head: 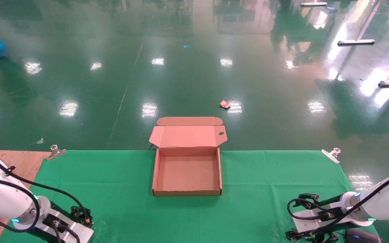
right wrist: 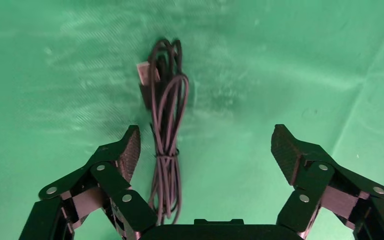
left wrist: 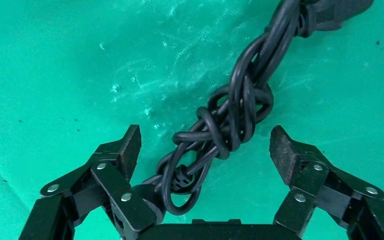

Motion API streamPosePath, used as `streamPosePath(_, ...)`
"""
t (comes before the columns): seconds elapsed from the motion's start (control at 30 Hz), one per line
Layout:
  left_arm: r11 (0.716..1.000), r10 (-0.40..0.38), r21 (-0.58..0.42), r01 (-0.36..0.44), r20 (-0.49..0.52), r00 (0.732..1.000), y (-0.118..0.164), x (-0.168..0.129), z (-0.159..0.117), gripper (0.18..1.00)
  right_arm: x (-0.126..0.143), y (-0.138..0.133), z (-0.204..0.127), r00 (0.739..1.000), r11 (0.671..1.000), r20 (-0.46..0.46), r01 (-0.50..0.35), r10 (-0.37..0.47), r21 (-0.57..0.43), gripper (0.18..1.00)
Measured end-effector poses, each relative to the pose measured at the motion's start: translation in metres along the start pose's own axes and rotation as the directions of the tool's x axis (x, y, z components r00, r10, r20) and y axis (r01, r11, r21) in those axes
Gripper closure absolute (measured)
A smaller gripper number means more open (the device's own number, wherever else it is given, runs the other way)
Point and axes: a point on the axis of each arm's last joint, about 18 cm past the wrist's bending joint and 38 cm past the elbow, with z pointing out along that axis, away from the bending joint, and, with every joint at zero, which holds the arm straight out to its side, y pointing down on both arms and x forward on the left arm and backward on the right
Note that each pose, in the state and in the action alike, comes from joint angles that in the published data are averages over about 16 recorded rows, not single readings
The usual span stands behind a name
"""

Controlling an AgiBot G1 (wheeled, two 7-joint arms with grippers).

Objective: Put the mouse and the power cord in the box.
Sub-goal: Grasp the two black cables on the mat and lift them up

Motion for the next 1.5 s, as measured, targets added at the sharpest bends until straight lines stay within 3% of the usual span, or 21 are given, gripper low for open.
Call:
streamPosePath(0.33,1.000,-0.003,0.013,0.003,-0.015,1.000,0.001,0.006,-0.001,0.333,-0.001,-0.001,-0.007,1.000,1.000,0.017,0.001,-0.001,0.029,0.315)
streamPosePath(0.5,1.000,0.002,0.027,-0.001,-0.033,0.999,-0.001,0.009,-0.001,0.435,-0.003,-0.001,-0.010,1.000,0.999,0.028,-0.001,-0.001,0.042,0.399)
streamPosePath(1.1,0.999,0.018,0.047,-0.015,-0.061,0.998,-0.009,0.011,0.000,0.822,-0.004,0.004,-0.014,1.000,0.999,0.022,-0.007,0.006,0.046,0.805)
streamPosePath(1.5,0.998,0.007,0.060,-0.004,-0.061,0.998,-0.008,0.006,-0.014,0.913,-0.001,0.002,-0.021,1.000,0.997,0.021,-0.011,0.009,0.074,0.952)
